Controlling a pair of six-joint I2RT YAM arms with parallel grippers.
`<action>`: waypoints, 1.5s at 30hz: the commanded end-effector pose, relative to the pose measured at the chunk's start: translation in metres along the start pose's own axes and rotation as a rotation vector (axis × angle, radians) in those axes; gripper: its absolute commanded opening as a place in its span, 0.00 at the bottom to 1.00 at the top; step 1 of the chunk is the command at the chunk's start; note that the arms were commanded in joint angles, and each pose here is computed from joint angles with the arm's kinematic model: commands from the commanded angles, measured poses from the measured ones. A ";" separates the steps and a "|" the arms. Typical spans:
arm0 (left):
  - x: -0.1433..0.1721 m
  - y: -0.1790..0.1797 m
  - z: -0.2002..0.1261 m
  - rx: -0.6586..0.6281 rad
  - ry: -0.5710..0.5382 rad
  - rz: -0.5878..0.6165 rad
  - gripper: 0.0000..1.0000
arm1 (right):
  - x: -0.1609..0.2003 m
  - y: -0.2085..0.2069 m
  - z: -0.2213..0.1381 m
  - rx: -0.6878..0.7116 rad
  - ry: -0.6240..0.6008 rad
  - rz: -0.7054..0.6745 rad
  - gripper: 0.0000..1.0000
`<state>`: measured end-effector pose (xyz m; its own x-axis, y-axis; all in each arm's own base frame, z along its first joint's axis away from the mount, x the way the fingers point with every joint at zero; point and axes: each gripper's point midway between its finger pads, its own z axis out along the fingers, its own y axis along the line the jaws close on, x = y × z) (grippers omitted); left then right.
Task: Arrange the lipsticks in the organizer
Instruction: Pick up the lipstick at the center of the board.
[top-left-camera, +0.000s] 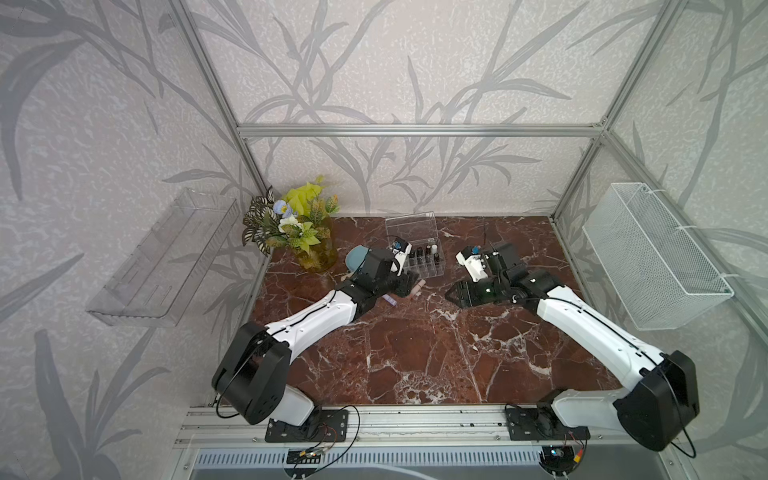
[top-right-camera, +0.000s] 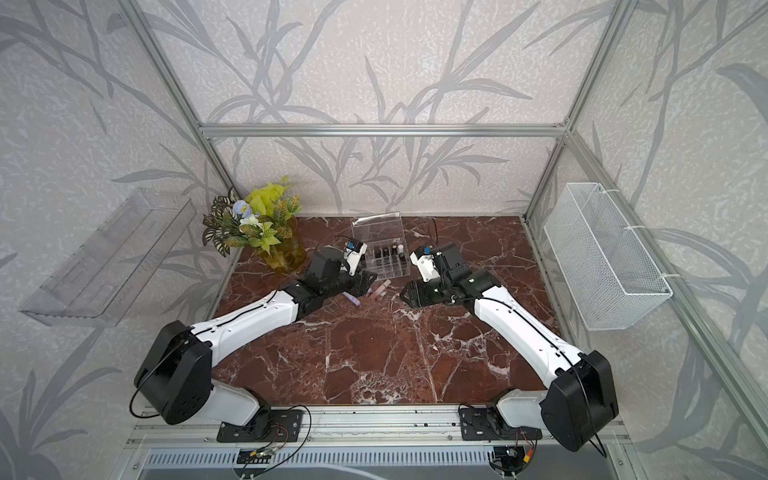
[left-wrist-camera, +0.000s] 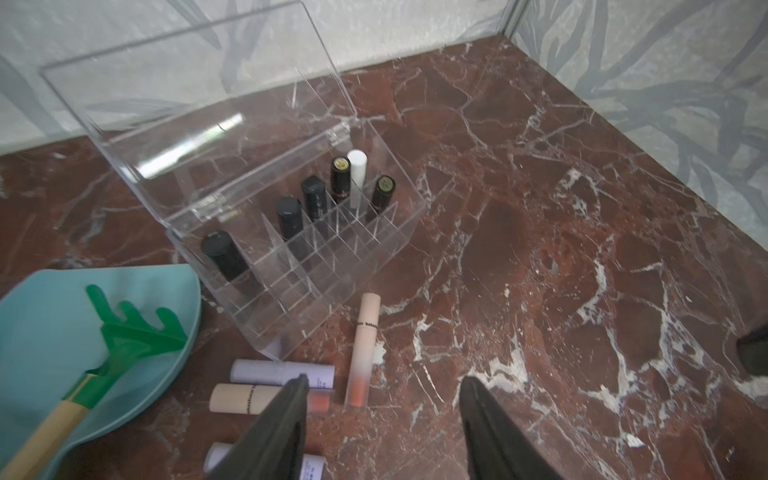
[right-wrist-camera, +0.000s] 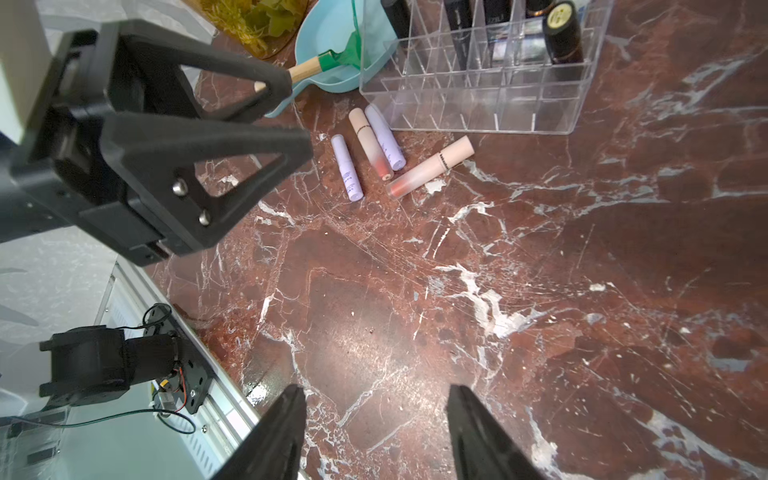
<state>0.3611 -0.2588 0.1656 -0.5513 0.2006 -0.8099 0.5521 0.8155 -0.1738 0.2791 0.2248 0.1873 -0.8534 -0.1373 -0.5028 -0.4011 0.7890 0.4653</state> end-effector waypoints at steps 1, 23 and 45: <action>0.013 -0.017 0.009 0.088 0.084 -0.004 0.61 | -0.006 -0.001 -0.016 0.036 -0.030 0.019 0.59; 0.070 -0.004 0.067 0.043 0.370 -0.076 0.54 | 0.007 -0.015 -0.034 0.055 -0.034 0.068 0.58; 0.092 0.006 0.099 -0.044 0.431 -0.053 0.49 | 0.015 -0.022 -0.035 0.052 -0.034 0.079 0.57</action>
<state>0.3743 -0.2890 0.0379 -0.7946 0.3428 -0.5011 0.4941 0.8448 -0.2056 0.2678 0.1858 0.1921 -0.8749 -0.0475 -0.4820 -0.3006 0.8336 0.4634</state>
